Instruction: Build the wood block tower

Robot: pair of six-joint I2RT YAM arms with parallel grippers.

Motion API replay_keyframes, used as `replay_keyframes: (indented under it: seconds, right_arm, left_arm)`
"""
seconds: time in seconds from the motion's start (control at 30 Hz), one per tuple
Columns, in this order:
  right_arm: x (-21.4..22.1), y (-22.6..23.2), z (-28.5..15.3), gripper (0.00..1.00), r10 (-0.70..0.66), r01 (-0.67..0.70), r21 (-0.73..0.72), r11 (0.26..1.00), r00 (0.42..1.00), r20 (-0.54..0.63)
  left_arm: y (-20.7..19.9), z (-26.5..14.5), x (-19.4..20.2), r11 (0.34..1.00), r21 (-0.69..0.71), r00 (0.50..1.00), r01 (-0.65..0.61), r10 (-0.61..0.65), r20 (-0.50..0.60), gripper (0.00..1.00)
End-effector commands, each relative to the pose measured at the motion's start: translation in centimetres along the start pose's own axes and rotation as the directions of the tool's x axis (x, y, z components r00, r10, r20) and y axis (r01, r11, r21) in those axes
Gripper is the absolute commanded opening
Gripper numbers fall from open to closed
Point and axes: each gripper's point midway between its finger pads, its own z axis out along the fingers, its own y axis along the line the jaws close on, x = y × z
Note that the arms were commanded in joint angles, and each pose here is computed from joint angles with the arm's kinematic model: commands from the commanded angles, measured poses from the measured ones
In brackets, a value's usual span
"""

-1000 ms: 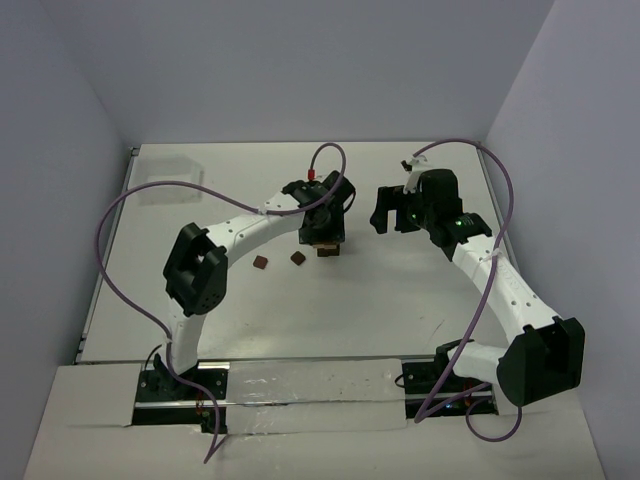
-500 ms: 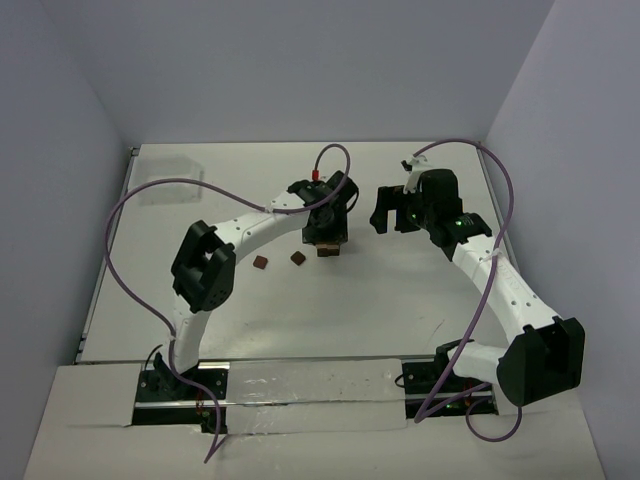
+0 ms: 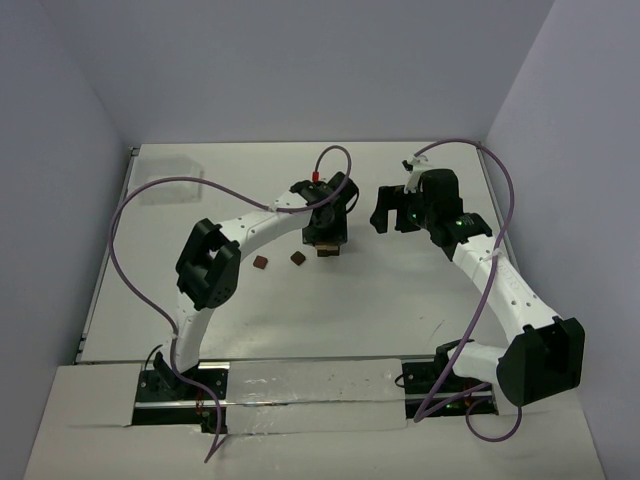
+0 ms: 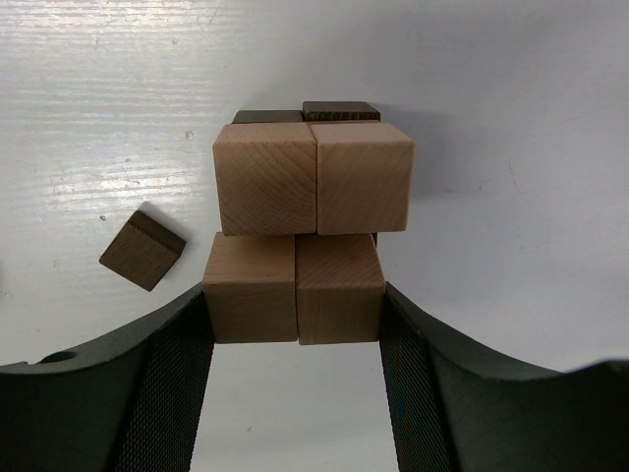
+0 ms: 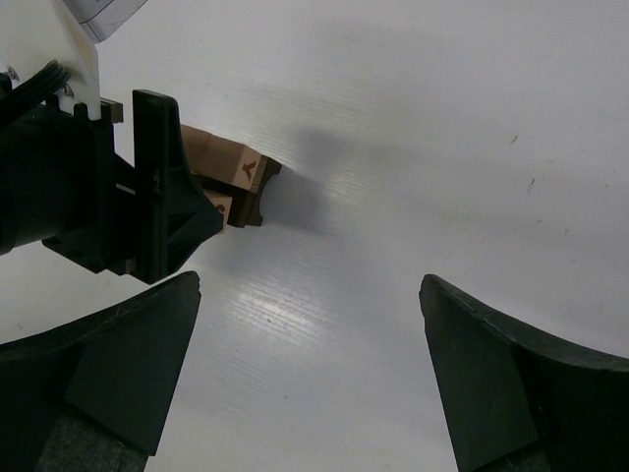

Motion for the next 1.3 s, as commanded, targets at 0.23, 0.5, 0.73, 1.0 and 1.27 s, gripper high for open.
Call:
replay_keyframes:
  seconds: [0.23,0.5,0.73,1.0,1.27]
  right_arm:
    - [-2.5,0.5,-0.6,1.0,-0.002,0.004,-0.018,1.0,0.997,0.072]
    - [-2.6,0.6,-0.4,1.0,0.003,-0.001,-0.027,1.0,0.998,0.067]
    - [-2.6,0.6,-0.5,1.0,0.002,0.0,-0.028,1.0,0.998,0.067]
    - [-2.4,0.7,-0.4,1.0,0.001,0.001,-0.033,0.999,0.998,0.064]
    - [-2.4,0.7,-0.4,1.0,0.005,-0.003,-0.034,0.999,0.998,0.063]
  left_arm:
    - [-0.9,-0.1,-1.7,1.0,0.023,1.0,0.007,-0.007,0.03,0.05]
    - [-1.0,0.2,-1.7,1.0,0.022,1.0,0.008,-0.009,0.024,0.07]
    - [-1.0,0.5,-1.5,1.0,0.024,1.0,0.006,-0.007,0.017,0.16]
    - [-0.8,0.8,-1.3,1.0,0.025,1.0,0.004,-0.004,0.004,0.25]
    - [-0.8,1.1,-1.3,0.999,0.033,1.0,0.003,-0.003,-0.005,0.28]
